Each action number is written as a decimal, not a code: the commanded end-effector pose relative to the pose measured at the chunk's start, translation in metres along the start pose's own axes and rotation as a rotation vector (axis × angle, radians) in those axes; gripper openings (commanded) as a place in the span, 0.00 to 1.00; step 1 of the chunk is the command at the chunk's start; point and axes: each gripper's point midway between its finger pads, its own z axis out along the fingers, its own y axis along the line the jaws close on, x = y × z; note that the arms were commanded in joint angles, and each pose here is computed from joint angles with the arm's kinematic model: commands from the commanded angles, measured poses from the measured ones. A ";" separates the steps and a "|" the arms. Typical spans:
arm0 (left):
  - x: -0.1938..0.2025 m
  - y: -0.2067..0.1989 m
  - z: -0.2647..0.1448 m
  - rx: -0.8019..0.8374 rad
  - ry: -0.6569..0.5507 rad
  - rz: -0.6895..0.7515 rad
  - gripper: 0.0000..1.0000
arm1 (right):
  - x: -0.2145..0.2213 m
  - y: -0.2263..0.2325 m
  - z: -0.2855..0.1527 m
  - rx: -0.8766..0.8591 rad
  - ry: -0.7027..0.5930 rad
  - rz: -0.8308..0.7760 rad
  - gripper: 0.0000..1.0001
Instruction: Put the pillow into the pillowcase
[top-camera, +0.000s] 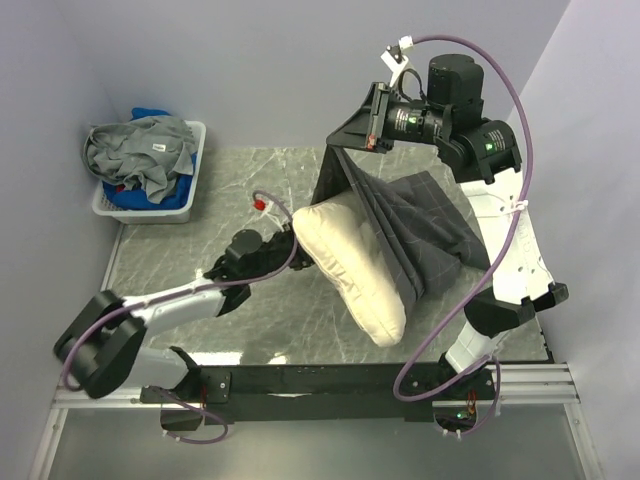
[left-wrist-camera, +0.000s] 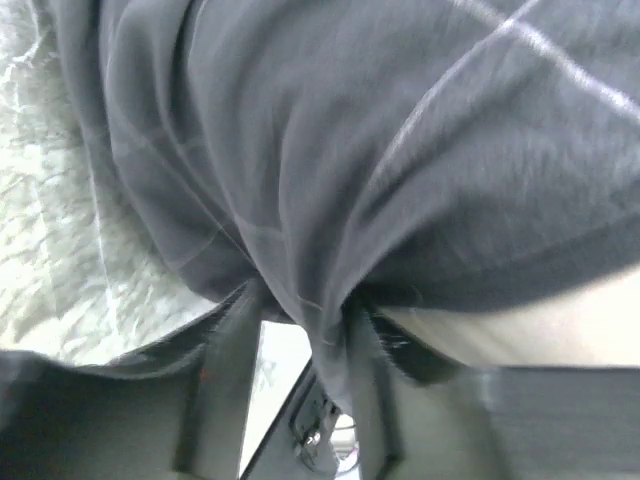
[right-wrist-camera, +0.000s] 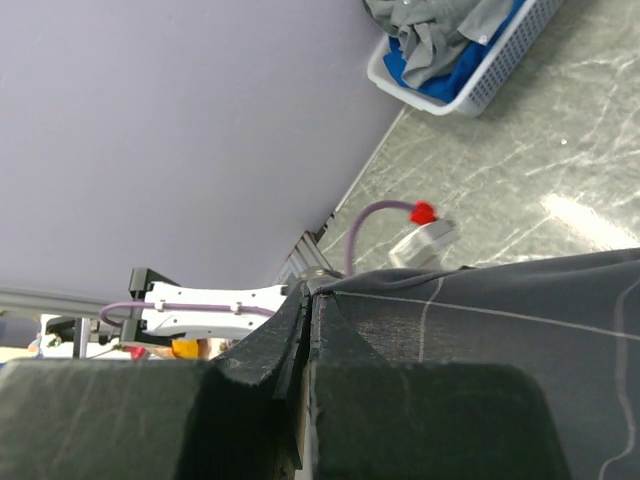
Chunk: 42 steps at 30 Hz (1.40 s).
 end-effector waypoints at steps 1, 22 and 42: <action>-0.016 -0.041 0.027 0.107 -0.052 0.009 0.34 | -0.023 0.041 -0.021 -0.106 -0.102 -0.110 0.00; -0.220 -0.250 -0.114 0.033 -0.495 0.396 0.01 | -0.049 -0.112 0.005 0.432 -0.217 -0.081 0.00; -0.323 -0.228 -0.090 -0.122 -0.571 0.411 0.01 | -0.145 0.056 -0.154 -0.136 -0.643 -0.053 0.00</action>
